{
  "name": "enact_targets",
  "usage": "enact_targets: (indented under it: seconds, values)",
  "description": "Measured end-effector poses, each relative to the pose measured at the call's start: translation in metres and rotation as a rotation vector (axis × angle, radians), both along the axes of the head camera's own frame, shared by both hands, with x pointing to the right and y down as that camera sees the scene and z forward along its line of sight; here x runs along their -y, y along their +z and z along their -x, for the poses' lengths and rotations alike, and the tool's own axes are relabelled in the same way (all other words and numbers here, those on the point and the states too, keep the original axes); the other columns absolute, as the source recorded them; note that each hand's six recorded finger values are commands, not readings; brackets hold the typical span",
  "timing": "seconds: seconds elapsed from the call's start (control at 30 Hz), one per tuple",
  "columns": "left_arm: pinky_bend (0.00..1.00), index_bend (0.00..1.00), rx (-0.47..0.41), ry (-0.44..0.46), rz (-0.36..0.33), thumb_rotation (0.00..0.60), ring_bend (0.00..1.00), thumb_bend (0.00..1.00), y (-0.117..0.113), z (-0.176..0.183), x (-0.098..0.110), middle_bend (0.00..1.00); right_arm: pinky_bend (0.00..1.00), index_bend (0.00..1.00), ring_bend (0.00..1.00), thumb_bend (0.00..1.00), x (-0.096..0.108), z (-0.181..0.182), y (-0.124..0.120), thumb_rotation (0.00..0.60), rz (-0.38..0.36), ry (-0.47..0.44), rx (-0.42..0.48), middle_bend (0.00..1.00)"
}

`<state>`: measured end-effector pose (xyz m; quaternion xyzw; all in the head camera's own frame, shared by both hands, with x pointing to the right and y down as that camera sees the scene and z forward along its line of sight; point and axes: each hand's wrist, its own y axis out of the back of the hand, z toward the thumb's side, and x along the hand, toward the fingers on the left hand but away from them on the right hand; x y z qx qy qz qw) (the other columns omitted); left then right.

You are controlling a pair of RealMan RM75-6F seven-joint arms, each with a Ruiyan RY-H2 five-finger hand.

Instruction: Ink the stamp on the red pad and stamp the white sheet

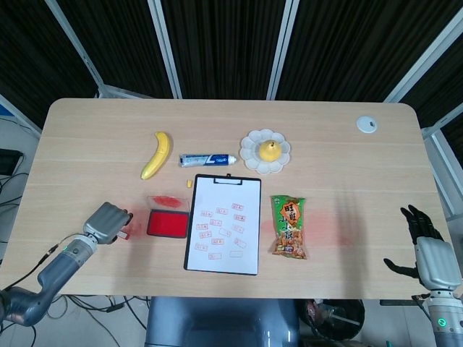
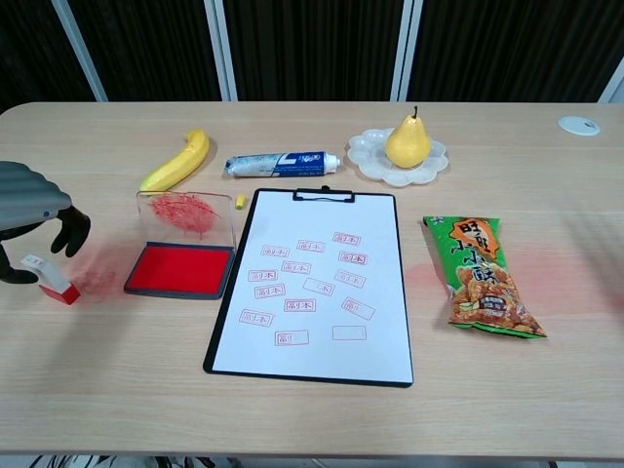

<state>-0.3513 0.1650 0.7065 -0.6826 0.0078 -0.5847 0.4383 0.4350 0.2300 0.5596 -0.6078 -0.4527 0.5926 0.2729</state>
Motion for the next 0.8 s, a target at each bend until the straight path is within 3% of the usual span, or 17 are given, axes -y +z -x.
enact_targets:
  seconds: [0.8]
  values:
    - [0.89,0.51,0.006,-0.004,0.023,0.6,0.71,0.27,0.0071,0.0027,-0.0048,0.5,0.22,0.06,0.0,0.02,0.0001,0.0005,0.0003,0.6,0.002,0.004,0.004,0.0]
